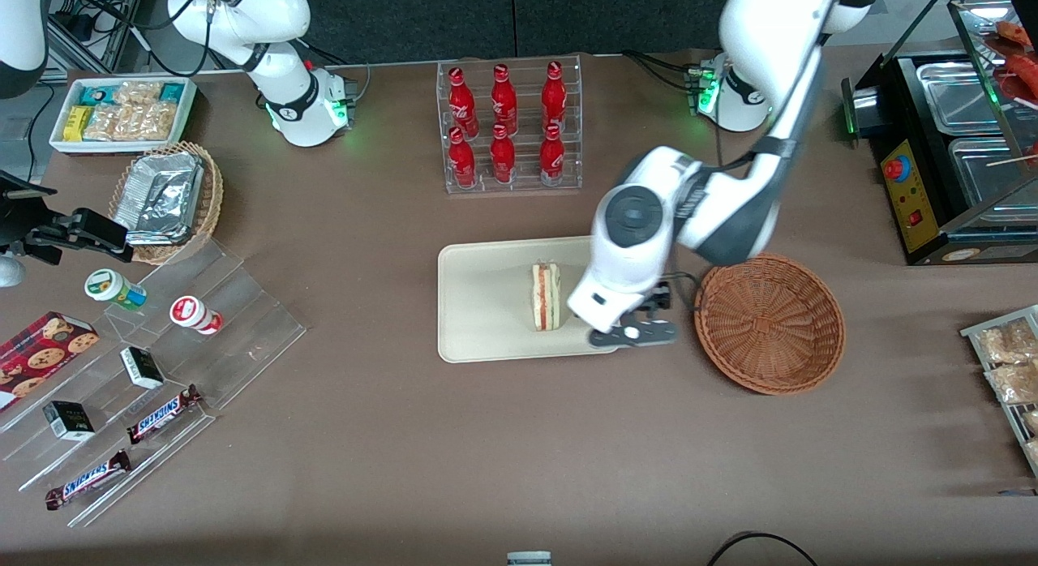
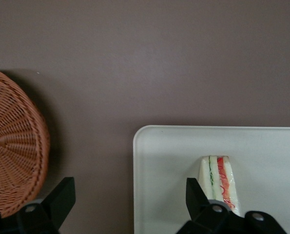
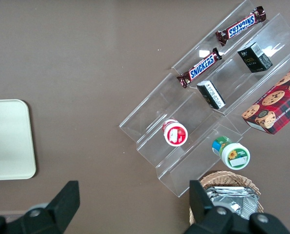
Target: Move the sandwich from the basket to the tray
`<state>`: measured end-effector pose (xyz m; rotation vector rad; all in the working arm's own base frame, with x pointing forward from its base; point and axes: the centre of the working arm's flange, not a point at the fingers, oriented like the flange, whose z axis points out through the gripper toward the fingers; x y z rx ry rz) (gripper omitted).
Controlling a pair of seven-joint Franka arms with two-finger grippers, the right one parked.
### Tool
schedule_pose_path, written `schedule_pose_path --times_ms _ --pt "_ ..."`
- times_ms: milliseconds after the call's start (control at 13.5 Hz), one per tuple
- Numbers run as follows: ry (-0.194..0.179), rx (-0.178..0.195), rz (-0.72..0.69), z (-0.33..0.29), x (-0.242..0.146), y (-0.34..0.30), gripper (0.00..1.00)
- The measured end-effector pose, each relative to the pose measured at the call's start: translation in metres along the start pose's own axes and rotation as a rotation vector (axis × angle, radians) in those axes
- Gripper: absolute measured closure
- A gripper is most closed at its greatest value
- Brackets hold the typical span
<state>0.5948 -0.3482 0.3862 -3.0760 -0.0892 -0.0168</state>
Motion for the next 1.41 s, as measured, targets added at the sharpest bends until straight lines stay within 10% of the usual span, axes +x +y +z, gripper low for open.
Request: schedule_pose_path --times_ms 815,1407 --pt "-0.066 -0.041 -0.009 -0.052 0.053 -0.211 0.00" --pt "-0.167 -0.066 0.021 -0.161 -0.007 -0.293 0.00"
